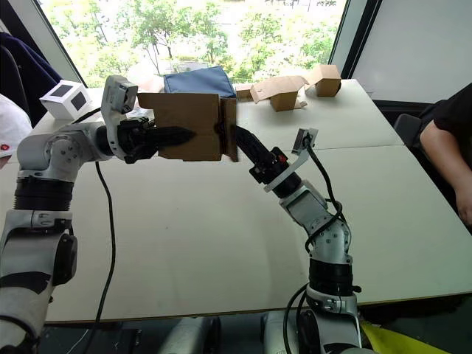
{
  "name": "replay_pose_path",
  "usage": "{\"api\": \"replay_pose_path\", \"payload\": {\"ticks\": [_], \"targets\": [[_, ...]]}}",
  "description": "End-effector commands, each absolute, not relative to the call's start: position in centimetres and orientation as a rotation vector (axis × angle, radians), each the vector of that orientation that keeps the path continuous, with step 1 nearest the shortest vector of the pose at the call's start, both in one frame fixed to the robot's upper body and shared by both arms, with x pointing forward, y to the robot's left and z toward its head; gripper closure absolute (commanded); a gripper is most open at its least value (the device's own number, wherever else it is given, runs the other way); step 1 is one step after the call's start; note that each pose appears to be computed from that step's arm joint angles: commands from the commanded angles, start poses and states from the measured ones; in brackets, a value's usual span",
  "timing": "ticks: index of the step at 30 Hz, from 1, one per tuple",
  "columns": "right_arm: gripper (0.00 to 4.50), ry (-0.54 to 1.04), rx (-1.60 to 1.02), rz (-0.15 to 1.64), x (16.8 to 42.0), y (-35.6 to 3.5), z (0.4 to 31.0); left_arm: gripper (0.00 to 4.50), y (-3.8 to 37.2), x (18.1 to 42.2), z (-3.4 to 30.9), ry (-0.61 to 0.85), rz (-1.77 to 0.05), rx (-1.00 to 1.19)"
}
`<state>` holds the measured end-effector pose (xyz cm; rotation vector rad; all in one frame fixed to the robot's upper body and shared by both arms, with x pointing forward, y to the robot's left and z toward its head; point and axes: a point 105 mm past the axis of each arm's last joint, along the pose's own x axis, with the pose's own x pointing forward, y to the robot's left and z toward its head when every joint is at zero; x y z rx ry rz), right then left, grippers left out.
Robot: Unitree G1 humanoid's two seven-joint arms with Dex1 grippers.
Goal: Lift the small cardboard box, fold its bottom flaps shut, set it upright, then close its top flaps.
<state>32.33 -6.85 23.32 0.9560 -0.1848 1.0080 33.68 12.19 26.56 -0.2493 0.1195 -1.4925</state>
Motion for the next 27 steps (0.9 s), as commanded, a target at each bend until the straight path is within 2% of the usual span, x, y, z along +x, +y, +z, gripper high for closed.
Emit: {"api": "replay_pose_path", "payload": {"ticks": [1,13,16,19,27], "targets": [[1.74,-0.241,1.021,1.047,31.7,-7.1,24.8,4.5,12.1,33.4,28.3,0.049,-1.507,-0.228],[1.74,-0.218,1.162,1.054,31.4,-6.3,24.4,4.5,12.1,33.4,28.5,0.031,-1.508,-0.238],[2.45,-0.211,1.159,1.047,31.5,-6.2,24.3,4.5,12.0,33.4,28.5,0.028,-1.51,-0.242],[3.56,-0.208,1.157,1.04,31.6,-6.2,24.1,4.5,12.1,33.2,28.3,0.034,-1.512,-0.242],[3.56,-0.213,1.165,1.037,32.0,-5.9,24.3,4.5,12.1,33.2,28.3,0.034,-1.51,-0.241]]}}
